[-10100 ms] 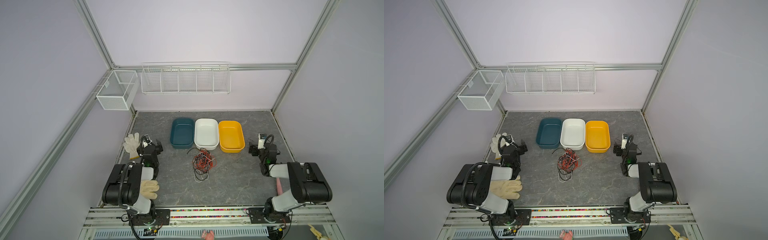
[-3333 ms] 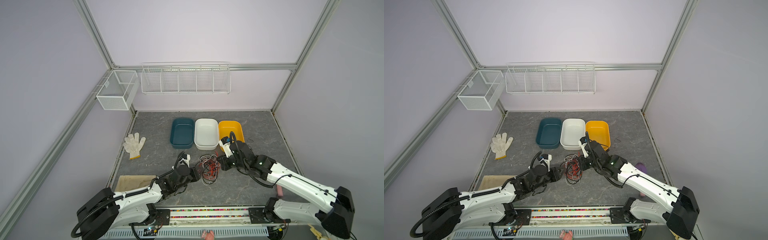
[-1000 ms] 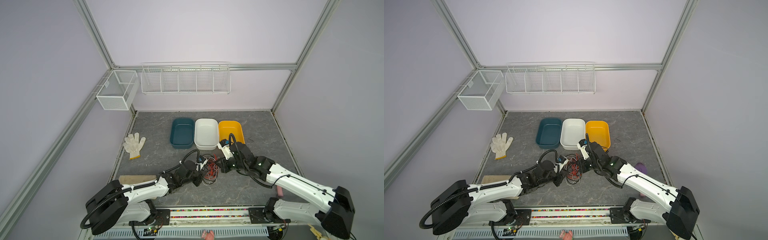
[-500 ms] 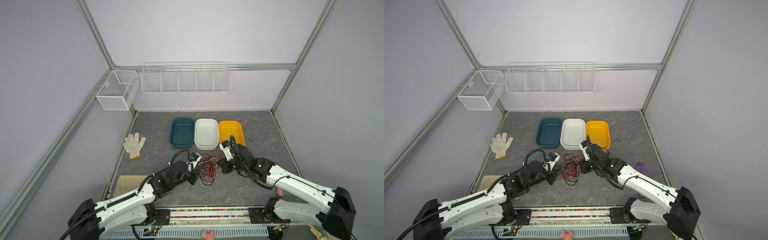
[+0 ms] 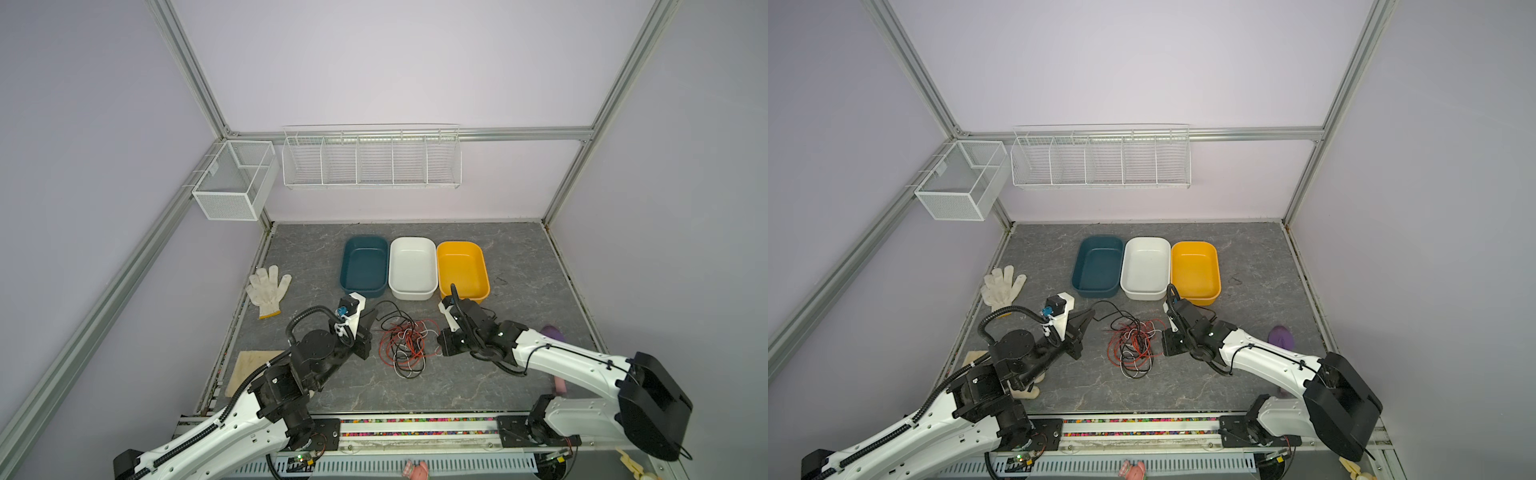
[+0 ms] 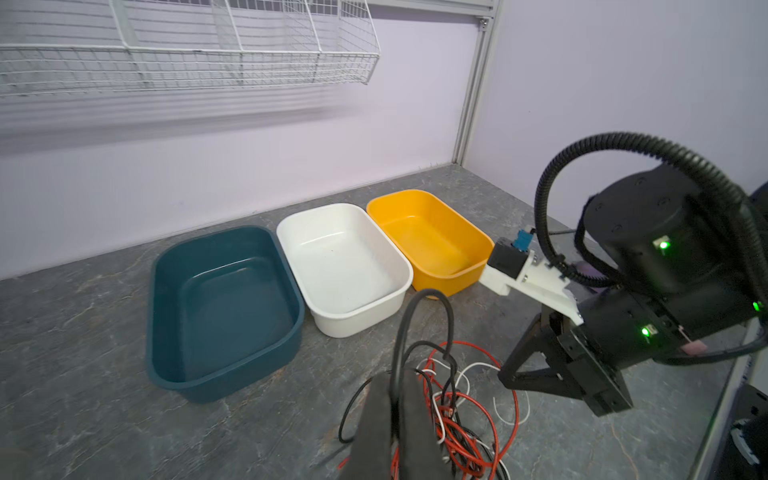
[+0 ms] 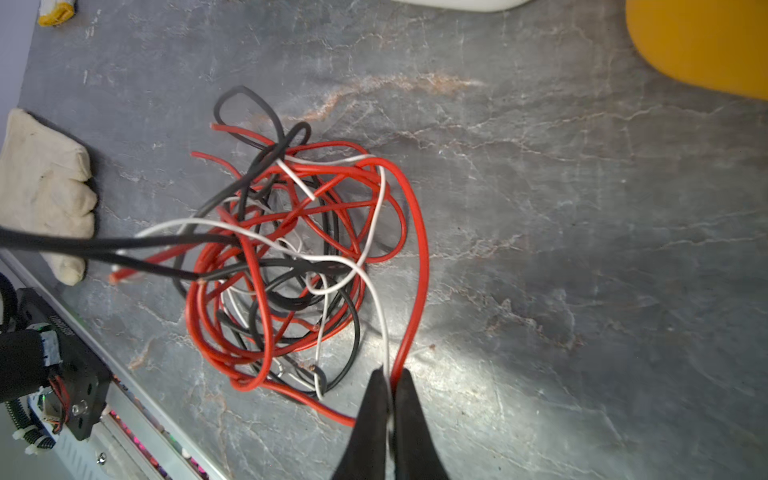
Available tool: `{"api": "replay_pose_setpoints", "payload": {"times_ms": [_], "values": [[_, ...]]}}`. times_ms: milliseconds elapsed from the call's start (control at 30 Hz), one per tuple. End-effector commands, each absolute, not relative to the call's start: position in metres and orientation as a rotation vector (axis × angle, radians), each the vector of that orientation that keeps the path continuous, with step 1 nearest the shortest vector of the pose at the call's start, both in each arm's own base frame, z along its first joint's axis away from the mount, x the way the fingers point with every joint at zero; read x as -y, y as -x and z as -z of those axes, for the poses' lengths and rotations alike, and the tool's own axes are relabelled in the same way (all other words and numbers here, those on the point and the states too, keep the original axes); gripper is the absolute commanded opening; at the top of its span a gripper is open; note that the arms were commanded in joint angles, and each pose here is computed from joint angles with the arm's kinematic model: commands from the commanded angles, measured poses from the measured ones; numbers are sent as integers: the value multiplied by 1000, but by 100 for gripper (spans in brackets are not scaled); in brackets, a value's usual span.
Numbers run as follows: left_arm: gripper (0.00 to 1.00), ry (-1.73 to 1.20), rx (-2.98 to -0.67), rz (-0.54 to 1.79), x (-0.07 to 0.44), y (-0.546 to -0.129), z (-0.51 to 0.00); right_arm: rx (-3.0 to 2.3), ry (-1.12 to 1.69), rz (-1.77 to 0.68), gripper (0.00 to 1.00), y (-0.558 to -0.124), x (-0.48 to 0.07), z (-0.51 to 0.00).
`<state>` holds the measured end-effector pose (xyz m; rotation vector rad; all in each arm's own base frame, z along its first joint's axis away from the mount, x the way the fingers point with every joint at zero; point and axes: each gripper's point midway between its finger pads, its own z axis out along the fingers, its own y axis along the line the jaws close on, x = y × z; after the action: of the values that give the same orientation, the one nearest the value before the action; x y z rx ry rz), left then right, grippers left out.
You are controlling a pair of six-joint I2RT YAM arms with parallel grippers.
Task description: Untangle the cables
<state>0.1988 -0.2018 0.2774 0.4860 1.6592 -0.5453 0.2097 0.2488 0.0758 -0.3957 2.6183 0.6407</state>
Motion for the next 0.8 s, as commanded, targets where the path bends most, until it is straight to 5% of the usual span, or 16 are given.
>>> {"api": "replay_pose_setpoints", "payload": {"times_ms": [0,233,567,767], "values": [[0,-364,-1561,458,183,-212,-314,-2588,419,-762,6,-207,-263,-80],[0,-307,-1583,298,169,-228,-323,-2503,485,-819,9,-203,-265,-104],[0,-428,-1616,419,185,-212,-311,-2362,607,-844,61,-198,-263,-152],[0,-566,-1667,515,211,-201,-299,-2235,715,-959,76,-193,-286,-205]]}}
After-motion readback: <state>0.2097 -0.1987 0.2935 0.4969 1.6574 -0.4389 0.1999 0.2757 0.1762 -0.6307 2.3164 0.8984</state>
